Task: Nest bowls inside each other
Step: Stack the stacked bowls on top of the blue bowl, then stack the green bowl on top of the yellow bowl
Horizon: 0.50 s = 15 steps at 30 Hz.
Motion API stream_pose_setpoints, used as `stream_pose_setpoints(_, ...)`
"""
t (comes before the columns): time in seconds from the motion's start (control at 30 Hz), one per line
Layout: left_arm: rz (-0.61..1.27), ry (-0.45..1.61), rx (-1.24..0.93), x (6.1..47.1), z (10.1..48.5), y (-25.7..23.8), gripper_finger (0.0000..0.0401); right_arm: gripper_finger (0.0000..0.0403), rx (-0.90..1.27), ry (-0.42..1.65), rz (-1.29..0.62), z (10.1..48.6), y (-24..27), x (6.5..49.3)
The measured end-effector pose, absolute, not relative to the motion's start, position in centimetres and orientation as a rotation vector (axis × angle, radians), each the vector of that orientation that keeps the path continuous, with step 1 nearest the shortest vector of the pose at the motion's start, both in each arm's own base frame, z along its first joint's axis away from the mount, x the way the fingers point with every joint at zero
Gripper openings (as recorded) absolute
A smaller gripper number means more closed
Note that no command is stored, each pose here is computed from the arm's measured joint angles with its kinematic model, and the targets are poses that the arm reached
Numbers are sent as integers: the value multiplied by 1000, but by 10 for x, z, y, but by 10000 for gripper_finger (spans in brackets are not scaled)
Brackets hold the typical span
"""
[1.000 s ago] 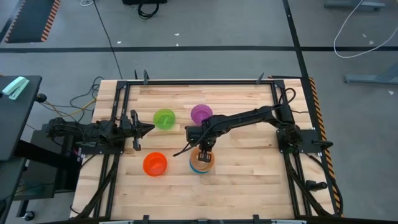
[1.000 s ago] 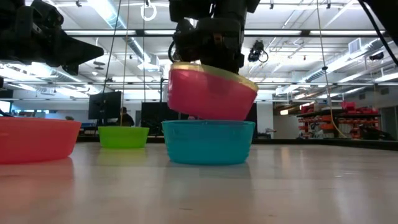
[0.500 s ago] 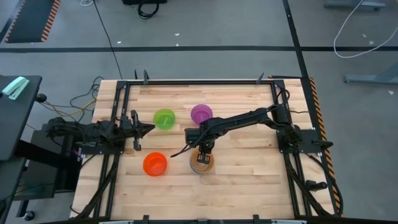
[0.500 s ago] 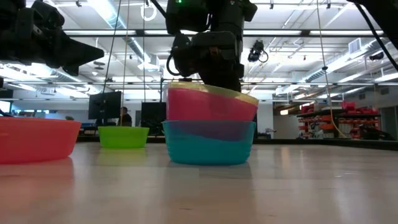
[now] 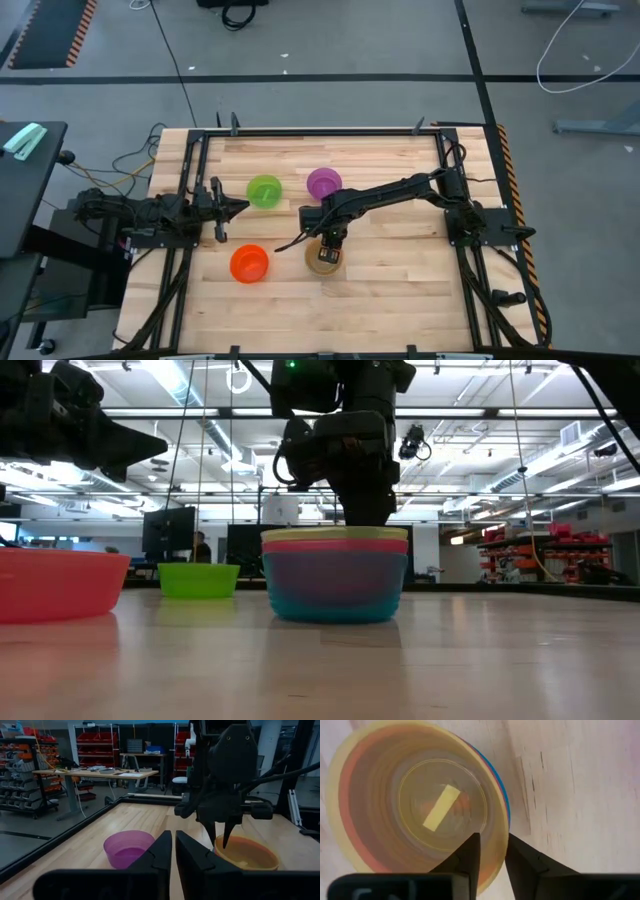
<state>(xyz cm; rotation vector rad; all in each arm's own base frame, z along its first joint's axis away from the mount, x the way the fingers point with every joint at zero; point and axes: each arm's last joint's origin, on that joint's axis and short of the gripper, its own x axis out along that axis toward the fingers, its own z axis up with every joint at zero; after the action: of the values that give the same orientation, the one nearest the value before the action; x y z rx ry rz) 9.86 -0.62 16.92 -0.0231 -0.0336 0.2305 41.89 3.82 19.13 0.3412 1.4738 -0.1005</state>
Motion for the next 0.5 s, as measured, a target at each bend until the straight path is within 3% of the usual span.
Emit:
stream_pose_setpoints(0.27, 361, -27, -56, 98, 168, -3, 35, 111, 278, 1467, -140, 207, 41, 410)
stream_pose_setpoints(0.5, 532, -1, -114, 99, 164, 1, 46, 111, 64, 1432, -165, 222, 41, 403)
